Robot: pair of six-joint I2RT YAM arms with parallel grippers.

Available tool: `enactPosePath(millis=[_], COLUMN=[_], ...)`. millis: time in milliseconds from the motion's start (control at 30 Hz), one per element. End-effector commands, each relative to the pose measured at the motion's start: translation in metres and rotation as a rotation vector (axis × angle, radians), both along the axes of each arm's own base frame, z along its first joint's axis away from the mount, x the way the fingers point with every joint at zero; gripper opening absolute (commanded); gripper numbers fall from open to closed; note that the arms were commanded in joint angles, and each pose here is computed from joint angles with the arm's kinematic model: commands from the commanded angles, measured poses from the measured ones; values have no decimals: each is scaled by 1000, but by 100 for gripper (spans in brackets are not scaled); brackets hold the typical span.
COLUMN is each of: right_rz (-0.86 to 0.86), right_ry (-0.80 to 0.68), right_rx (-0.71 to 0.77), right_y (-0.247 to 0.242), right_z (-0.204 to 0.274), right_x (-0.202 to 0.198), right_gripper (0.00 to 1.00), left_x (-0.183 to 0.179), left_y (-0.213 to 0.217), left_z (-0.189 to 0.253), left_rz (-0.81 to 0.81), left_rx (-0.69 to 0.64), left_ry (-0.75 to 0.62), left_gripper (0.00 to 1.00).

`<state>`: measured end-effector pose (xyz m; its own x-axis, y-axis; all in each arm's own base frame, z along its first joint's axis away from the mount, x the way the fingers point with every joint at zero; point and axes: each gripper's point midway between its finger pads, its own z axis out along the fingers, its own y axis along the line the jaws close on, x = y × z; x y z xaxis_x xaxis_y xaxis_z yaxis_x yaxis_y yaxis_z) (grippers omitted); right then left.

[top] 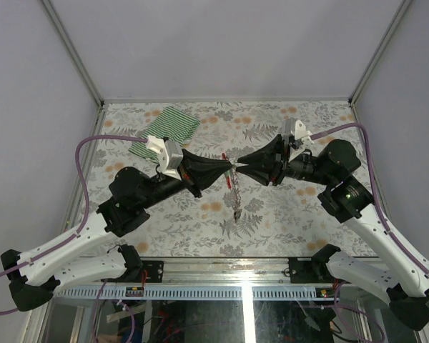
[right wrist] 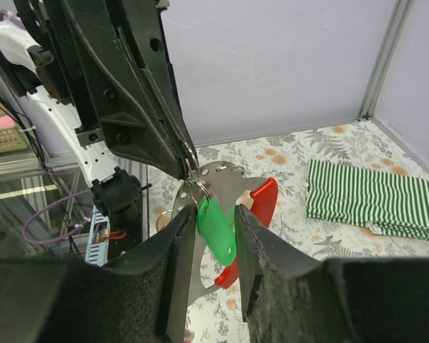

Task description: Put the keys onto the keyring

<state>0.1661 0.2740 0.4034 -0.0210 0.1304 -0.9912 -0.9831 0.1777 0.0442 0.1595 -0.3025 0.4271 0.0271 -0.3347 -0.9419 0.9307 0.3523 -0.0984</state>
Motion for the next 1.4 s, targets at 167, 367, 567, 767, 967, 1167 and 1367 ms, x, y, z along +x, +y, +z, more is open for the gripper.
enactPosePath(millis=[167, 367, 567, 767, 967, 1167, 1367], right_rz=[-53, -32, 62, 161, 171, 189, 204], right_ry=[-95, -185, -214, -175, -155, -137, -129], right_rx=[12, 84, 95, 54, 41, 35, 41], right_y=[-12, -22, -20, -13, -10, -7, -5], right_z=[21, 45, 49, 40, 34, 31, 30], right_x=[-6, -25, -43, -52, -50, -49, -50], right_gripper=[36, 42, 42, 38, 37, 33, 30], left_x=[-6, -14, -30, -38, -40, -41, -41], left_y=[8, 3, -1, -3, -4, -3, -4], left_z=[36, 34, 38, 40, 39, 40, 40], left_rz=[-5, -58, -147, -186, -197, -201, -203], left_rx=[-90, -62, -61, -60, -57, -60, -59], left_ry=[-70, -100, -149, -171, -174, -176, -176], left_gripper=[0, 0, 0, 0, 0, 0, 0])
